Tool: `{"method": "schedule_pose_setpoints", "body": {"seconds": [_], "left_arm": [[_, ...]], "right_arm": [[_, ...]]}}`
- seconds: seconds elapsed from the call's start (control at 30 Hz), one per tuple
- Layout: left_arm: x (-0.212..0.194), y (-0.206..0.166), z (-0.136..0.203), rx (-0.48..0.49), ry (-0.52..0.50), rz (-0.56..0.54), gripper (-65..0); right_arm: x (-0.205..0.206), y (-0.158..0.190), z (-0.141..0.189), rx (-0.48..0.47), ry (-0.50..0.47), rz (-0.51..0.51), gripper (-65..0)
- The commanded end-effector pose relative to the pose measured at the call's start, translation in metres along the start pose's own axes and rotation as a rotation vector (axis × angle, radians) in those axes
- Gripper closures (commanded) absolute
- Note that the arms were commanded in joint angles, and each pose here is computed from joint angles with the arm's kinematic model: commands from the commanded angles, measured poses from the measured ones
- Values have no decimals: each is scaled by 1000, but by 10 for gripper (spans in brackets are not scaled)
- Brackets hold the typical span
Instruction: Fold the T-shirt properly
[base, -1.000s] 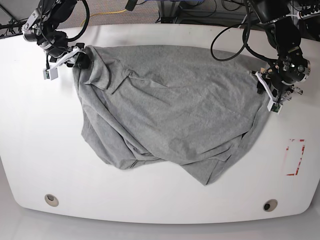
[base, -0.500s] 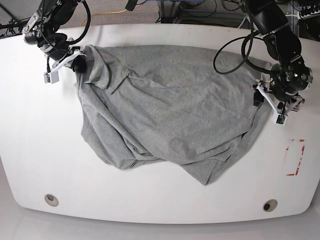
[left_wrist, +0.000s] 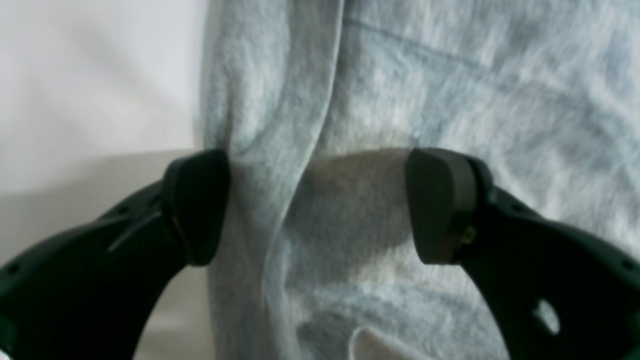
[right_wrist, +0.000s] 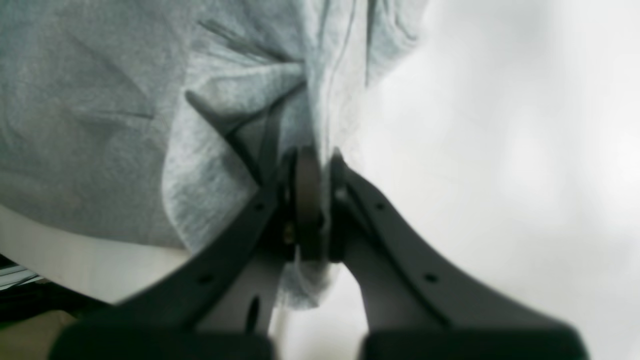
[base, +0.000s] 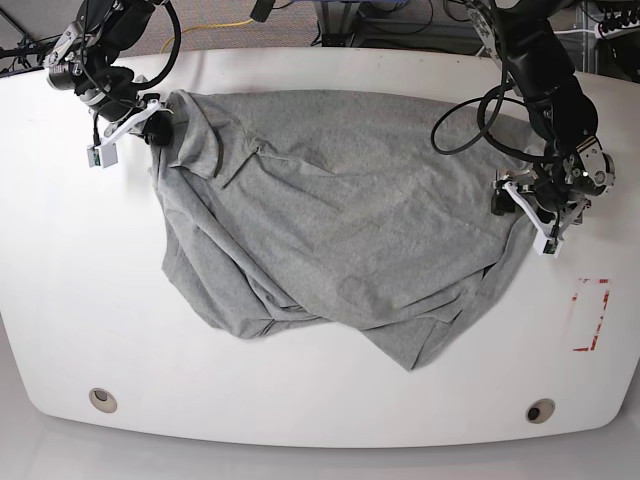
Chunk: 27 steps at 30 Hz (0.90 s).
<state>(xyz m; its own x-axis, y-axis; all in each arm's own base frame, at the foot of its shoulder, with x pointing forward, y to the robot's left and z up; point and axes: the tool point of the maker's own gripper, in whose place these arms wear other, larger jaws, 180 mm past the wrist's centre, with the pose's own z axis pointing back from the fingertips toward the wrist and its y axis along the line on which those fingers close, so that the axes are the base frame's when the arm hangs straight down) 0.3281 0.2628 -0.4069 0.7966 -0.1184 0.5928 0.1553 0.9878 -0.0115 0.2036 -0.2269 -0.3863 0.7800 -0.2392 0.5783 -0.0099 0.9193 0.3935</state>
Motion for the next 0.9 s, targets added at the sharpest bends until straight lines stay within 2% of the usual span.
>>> {"method": "schedule_pose_setpoints", "body": {"seconds": [0.0,0.07,0.13,0.23,0.3,0.43,0.63,0.87], "left_arm": [[5,8,0,6,-5,-1,-518],[-3,5,-5,-11,22,2,-515],[-6,4,-8,-18,32,7,-467],[-9,3,-9,-22,38,10,-226],[-7,3,-8,-19,34,7,-13],[3,7,1,3,1,-16,-1],[55,14,50,127,-146,-137,0],[116,-4,87,188,-258,-259,0]], "right_arm": [[13,1,4,2,-42,21,0],[13,1,4,2,-43,22,0],[14,1,5,1,-44,24,0],[17,-5,8,-12,-46,33,0],[20,-8,11,-20,-47,46,0],[33,-14,20,-46,-62,90,0],[72,-22,36,-92,-118,192,0],[135,-23,50,-123,-224,295,0]]}}
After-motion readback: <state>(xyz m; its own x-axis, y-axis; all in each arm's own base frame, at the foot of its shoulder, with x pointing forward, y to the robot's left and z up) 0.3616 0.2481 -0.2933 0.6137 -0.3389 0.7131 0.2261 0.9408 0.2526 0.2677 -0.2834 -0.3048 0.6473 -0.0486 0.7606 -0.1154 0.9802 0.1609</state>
